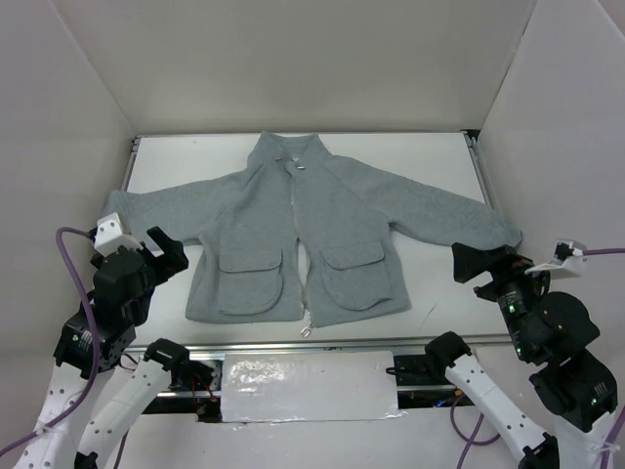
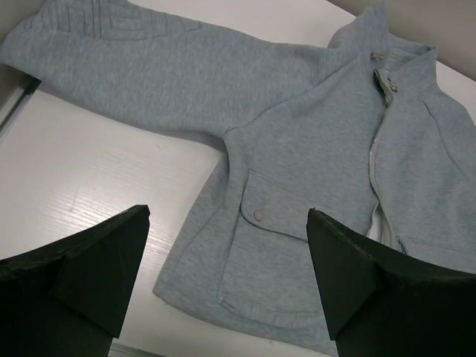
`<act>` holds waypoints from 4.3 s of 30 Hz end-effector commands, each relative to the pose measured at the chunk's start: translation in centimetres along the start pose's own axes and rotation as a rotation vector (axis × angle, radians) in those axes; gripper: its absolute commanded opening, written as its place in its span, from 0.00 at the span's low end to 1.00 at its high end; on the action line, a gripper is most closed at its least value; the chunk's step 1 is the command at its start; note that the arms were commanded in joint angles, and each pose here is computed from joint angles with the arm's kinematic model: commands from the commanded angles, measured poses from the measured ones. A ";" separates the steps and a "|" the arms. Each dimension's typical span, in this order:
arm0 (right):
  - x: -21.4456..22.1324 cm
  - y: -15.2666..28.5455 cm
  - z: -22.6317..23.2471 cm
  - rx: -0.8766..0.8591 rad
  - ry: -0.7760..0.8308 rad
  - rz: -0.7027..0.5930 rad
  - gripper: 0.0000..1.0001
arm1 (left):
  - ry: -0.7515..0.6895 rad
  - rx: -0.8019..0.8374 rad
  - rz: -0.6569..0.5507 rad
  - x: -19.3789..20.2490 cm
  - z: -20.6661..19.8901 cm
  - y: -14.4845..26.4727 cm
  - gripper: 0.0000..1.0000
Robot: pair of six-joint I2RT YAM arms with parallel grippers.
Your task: Zip up the jacket
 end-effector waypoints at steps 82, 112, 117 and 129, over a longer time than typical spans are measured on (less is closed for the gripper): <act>33.0 -11.7 19.2 -0.784 -0.249 1.029 0.00 | 0.090 0.926 0.262 3.7 -11.3 4.5 0.93; 32.7 -10.6 22.6 -0.883 -0.404 1.105 0.00 | 0.126 0.911 0.562 14.7 -9.2 2.0 0.72; 32.8 -10.6 22.9 -0.879 -0.400 1.108 0.00 | 0.128 0.871 0.577 15.2 -9.1 1.5 0.72; 33.8 -10.7 23.3 -0.834 -0.370 1.119 0.00 | 0.152 0.913 0.588 16.0 -9.5 1.3 0.48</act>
Point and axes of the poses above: each gripper's point midway between its finger pads, its own y axis back along the fingers, its own z axis along the line the jaws close on, x = y × z, the point moved 4 cm from there along y, back along the fingers, and after that the axes turned 3 degrees about -y, right-handed, at the moved point
